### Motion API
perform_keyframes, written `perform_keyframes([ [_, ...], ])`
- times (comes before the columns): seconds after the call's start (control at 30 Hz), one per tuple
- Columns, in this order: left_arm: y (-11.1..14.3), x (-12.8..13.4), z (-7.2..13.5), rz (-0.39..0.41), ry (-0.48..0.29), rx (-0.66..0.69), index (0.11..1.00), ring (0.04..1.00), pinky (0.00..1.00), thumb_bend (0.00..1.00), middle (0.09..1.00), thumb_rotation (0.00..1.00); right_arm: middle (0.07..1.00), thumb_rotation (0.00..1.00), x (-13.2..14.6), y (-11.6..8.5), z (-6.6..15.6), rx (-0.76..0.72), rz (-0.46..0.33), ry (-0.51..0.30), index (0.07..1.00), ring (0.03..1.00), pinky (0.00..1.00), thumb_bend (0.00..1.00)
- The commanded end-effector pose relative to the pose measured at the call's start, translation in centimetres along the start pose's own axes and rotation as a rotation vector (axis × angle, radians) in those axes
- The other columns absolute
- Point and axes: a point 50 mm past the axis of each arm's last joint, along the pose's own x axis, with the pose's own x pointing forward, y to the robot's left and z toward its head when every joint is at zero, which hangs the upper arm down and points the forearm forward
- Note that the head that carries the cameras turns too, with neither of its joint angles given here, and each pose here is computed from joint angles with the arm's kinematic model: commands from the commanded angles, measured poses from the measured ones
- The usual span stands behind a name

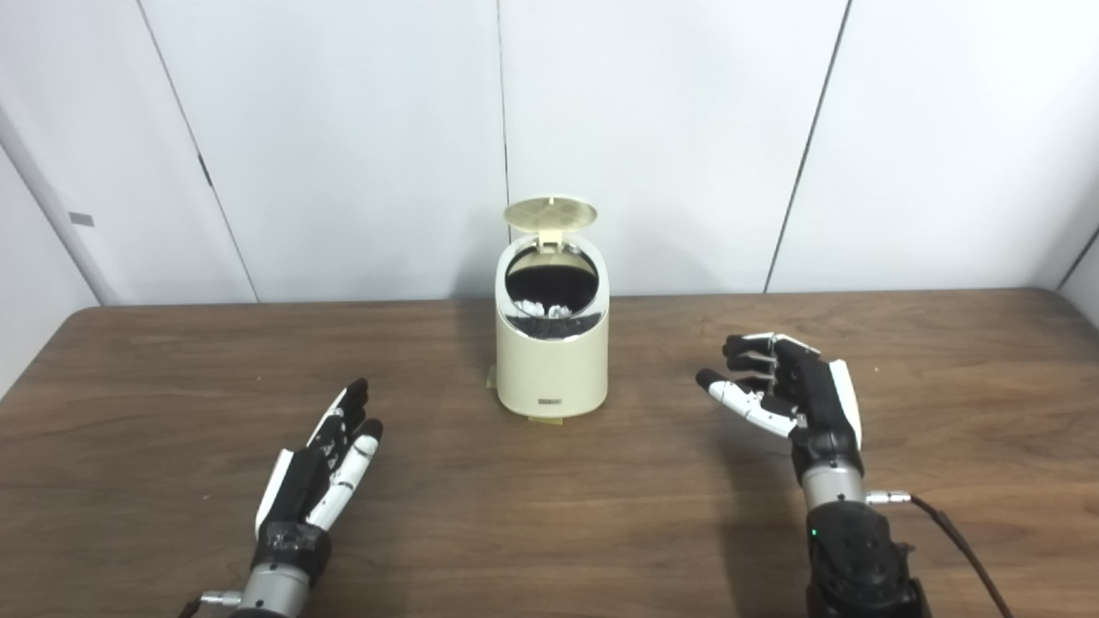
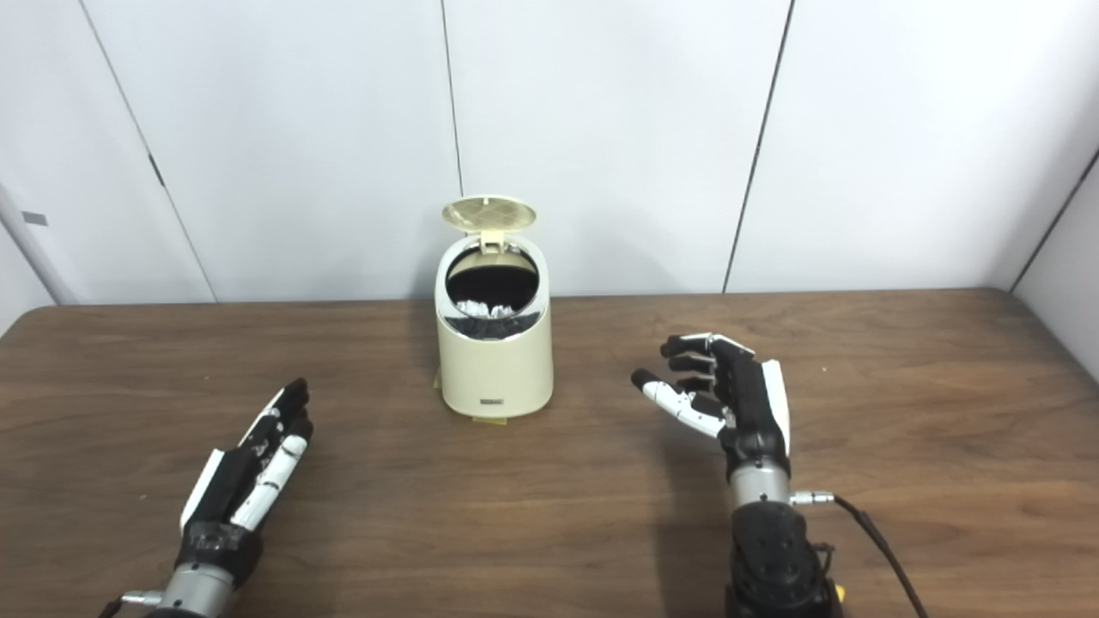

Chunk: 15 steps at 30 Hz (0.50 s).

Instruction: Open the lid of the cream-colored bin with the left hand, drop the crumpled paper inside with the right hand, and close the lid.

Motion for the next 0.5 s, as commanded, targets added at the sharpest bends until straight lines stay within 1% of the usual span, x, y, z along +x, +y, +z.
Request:
perform_keyframes([
  [0.0, 0.3, 0.8, 1.3, -0.004, -0.035, 0.020, 1.000, 1.000, 1.00, 0.49, 0.983, 0.63, 0.767, 0.29, 0.5, -0.3, 1.0, 0.048, -0.017, -0.070, 0.644, 0.713, 0.63, 0.50],
  [0.07, 0.4, 0.9, 1.4, -0.003, -0.036, 0.022, 1.000, 1.000, 1.00, 0.49, 0.983, 0.63, 0.798, 0.41, 0.5, -0.5, 0.2, 0.077, -0.009, -0.053, 0.777, 0.742, 0.66, 0.49],
  [0.1, 0.4, 1.0, 1.4, -0.004, -0.038, 0.023, 1.000, 1.000, 1.00, 0.50, 0.983, 0.63, 0.825, 0.45, 0.5, -0.5, -0.1, 0.086, -0.005, -0.050, 0.818, 0.763, 0.68, 0.50],
  [0.2, 0.4, 1.4, 1.8, -0.008, -0.043, 0.024, 1.000, 1.000, 1.00, 0.49, 0.983, 0.62, 0.881, 0.49, 0.5, -0.6, -0.8, 0.102, 0.005, -0.046, 0.881, 0.807, 0.73, 0.49],
  [0.33, 0.3, 2.3, 2.8, -0.028, -0.062, 0.044, 1.000, 1.000, 1.00, 0.48, 0.983, 0.66, 0.943, 0.59, 0.4, -0.6, -1.5, 0.167, 0.027, -0.029, 0.925, 0.870, 0.82, 0.47],
  [0.4, 0.0, 3.1, 4.2, -0.049, -0.083, 0.060, 1.000, 1.000, 1.00, 0.48, 0.980, 0.68, 0.957, 0.65, 0.0, -0.4, -1.3, 0.201, 0.027, -0.007, 0.930, 0.911, 0.88, 0.47],
  [0.47, -0.4, 3.7, 5.7, -0.079, -0.109, 0.082, 1.000, 1.000, 1.00, 0.50, 0.977, 0.70, 0.969, 0.69, -0.1, -0.3, -1.2, 0.236, 0.031, 0.002, 0.936, 0.945, 0.91, 0.47],
])
